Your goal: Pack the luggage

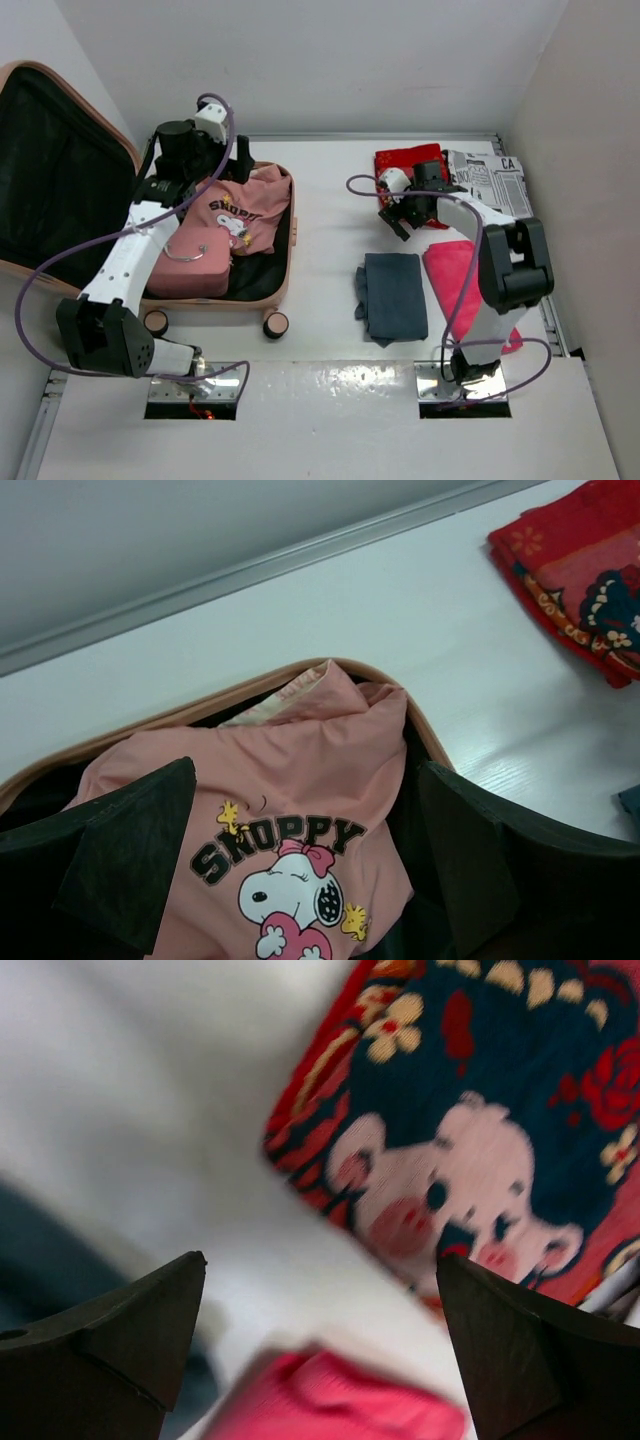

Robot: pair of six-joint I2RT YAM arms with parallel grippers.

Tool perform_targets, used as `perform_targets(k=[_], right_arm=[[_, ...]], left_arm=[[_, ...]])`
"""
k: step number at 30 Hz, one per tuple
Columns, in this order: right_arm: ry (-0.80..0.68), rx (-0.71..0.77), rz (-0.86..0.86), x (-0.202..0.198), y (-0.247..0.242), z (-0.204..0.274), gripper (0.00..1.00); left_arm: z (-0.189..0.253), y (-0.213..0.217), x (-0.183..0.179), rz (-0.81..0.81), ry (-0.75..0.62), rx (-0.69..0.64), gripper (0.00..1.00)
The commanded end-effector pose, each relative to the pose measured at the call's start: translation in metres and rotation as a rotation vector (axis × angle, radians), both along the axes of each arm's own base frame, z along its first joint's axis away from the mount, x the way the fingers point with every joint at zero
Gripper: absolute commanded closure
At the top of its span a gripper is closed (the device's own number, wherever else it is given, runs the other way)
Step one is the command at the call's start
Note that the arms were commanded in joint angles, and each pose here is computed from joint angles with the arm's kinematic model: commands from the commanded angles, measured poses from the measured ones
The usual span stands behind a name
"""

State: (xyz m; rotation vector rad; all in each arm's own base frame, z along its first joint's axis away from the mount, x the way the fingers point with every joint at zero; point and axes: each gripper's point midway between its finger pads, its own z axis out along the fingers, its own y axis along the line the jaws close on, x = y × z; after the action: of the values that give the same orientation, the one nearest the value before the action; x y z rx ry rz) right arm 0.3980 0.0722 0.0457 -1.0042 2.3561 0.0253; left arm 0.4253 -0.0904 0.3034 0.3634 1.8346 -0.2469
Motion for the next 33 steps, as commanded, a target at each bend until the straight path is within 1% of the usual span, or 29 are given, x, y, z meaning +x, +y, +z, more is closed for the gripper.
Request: perform_targets(k=[1,5,7,9,11,12,13,14,16,17,18,19,20,21,22,23,24,26,27,28,29,30,31,33], right_arm=[[-0.198,-0.158,0.096,0.055,-0.017,0.01,0.02],[-0.273,-0.262,0.211,0.065,-0.03,0.0,0.02],[-0.262,-0.296,0.27,0.061,-0.04,-0.011,0.02],[-0.247,-0.3,0.329,0.06,-0.04,-0.016,0.06],[-0.219,-0.306,0.34,0.058,-0.047,-0.026,0.12],[-0.216,-0.308,0.371,0.058,-0.047,-0.031,0.2],[-0.21,-0.308,0.375,0.057,-0.049,-0.034,0.24],[-0.206,-0.305,0.382,0.057,-0.049,-0.037,0.35],[-0.197,-0.312,0.395,0.061,-0.051,-0.04,0.42],[-0.196,-0.308,0.403,0.062,-0.049,-0.04,0.46],[-0.174,-0.304,0.403,0.061,-0.049,-0.048,0.52],[-0.177,-0.304,0.404,0.069,-0.047,-0.04,0.55],[-0.164,-0.29,0.393,0.071,-0.047,-0.043,0.59],[-0.109,-0.268,0.396,0.063,-0.045,-0.05,0.7],[-0.159,-0.239,0.349,0.086,-0.042,-0.025,0.77],[-0.147,-0.211,0.329,0.088,-0.037,-0.022,0.88],[-0.172,-0.126,0.233,0.107,-0.03,0.007,1.0],[-0.202,-0.056,0.17,0.12,-0.02,0.03,1.0],[-0.233,0.007,0.17,0.13,-0.007,0.056,1.0],[-0.259,0.097,0.089,0.14,0.005,0.083,1.0],[-0.297,0.133,0.078,0.15,0.013,0.107,1.0],[-0.3,0.189,0.072,0.15,0.031,0.119,1.0],[-0.341,0.235,0.067,0.156,0.048,0.145,1.0],[-0.381,0.294,0.083,0.158,0.079,0.164,1.0]], left_arm=[[0.014,0.012,-0.006,0.049,-0.032,-0.023,0.02],[0.004,0.017,-0.006,0.057,-0.022,0.016,0.02],[-0.001,0.019,-0.006,0.063,-0.016,0.03,0.02],[-0.005,0.019,-0.004,0.063,-0.007,0.031,0.02],[-0.01,0.018,-0.002,0.062,0.006,0.033,0.02],[-0.015,0.02,0.001,0.071,0.018,0.038,0.02],[-0.015,0.02,0.001,0.071,0.018,0.038,0.02],[-0.014,0.019,0.003,0.071,0.016,0.037,0.02],[-0.019,0.019,0.005,0.071,0.028,0.039,0.02],[-0.015,0.019,0.006,0.074,0.023,0.028,0.02],[-0.019,0.018,0.008,0.074,0.033,0.03,0.02],[-0.019,0.022,0.008,0.083,0.033,0.029,0.02],[-0.015,0.022,0.009,0.087,0.028,0.019,0.02],[-0.015,0.025,0.01,0.099,0.031,0.007,0.02],[-0.015,0.025,0.01,0.1,0.031,0.007,0.02],[-0.015,0.029,0.01,0.118,0.039,-0.015,0.02],[-0.01,0.031,0.011,0.114,0.032,-0.033,0.02],[-0.008,0.04,0.009,0.141,0.042,-0.066,0.02],[-0.008,0.042,0.009,0.144,0.046,-0.081,0.02],[-0.007,0.049,0.009,0.157,0.05,-0.097,0.02],[-0.014,0.053,0.007,0.173,0.071,-0.107,0.02],[-0.01,0.055,0.006,0.182,0.07,-0.135,0.02],[-0.013,0.057,0.004,0.182,0.083,-0.151,0.02],[-0.013,0.069,0.005,0.218,0.091,-0.188,0.04]])
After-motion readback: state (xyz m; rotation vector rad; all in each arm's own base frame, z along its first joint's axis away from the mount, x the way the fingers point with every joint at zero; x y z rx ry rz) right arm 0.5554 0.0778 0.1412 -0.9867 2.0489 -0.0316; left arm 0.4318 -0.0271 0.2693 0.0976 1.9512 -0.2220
